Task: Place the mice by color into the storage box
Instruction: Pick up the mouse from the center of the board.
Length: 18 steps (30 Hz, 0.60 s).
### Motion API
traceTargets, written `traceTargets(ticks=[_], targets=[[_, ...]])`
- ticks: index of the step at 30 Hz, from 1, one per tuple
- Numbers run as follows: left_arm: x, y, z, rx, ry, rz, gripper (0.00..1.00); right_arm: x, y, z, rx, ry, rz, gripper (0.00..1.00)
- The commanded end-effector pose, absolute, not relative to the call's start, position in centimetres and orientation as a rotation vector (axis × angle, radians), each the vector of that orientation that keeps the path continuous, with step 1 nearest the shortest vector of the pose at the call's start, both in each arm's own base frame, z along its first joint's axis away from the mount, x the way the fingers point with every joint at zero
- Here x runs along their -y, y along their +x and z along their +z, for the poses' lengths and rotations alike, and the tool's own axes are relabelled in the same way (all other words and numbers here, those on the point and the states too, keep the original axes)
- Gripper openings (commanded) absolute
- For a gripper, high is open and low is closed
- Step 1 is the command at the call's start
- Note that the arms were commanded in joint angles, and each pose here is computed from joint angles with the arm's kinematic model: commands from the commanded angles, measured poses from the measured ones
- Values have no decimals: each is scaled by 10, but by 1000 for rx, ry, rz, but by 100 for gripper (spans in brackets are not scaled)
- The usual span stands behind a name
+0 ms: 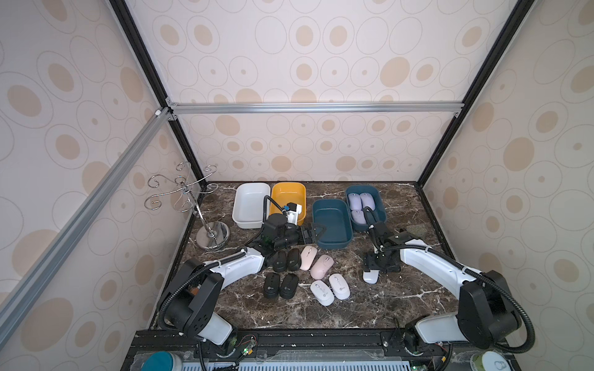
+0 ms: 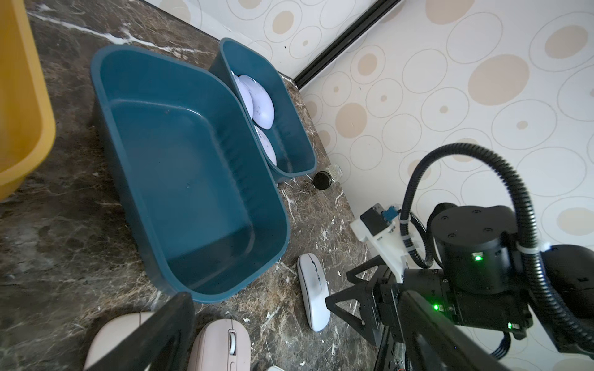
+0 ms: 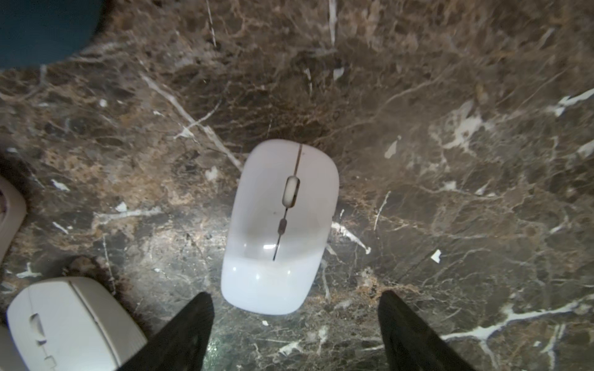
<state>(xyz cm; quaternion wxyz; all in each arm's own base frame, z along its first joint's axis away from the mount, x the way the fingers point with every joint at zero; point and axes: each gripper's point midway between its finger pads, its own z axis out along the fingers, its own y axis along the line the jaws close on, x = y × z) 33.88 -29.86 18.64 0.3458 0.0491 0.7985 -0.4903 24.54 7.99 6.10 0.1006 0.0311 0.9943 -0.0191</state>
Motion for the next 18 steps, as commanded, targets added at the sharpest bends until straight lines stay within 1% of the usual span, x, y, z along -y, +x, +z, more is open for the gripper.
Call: traceTargets(ticks=[1,10,18], targets=[[296,347,209,-2010,136,-1236,100,-86,243,58,-2944,124,15,84],[284,353,213,-1997,92,-1145,100,-76,244,45,-2963,176,-8,85],[292,349,212,-2004,107,-1214,100,-70,240,31,-2981,252,31,86]])
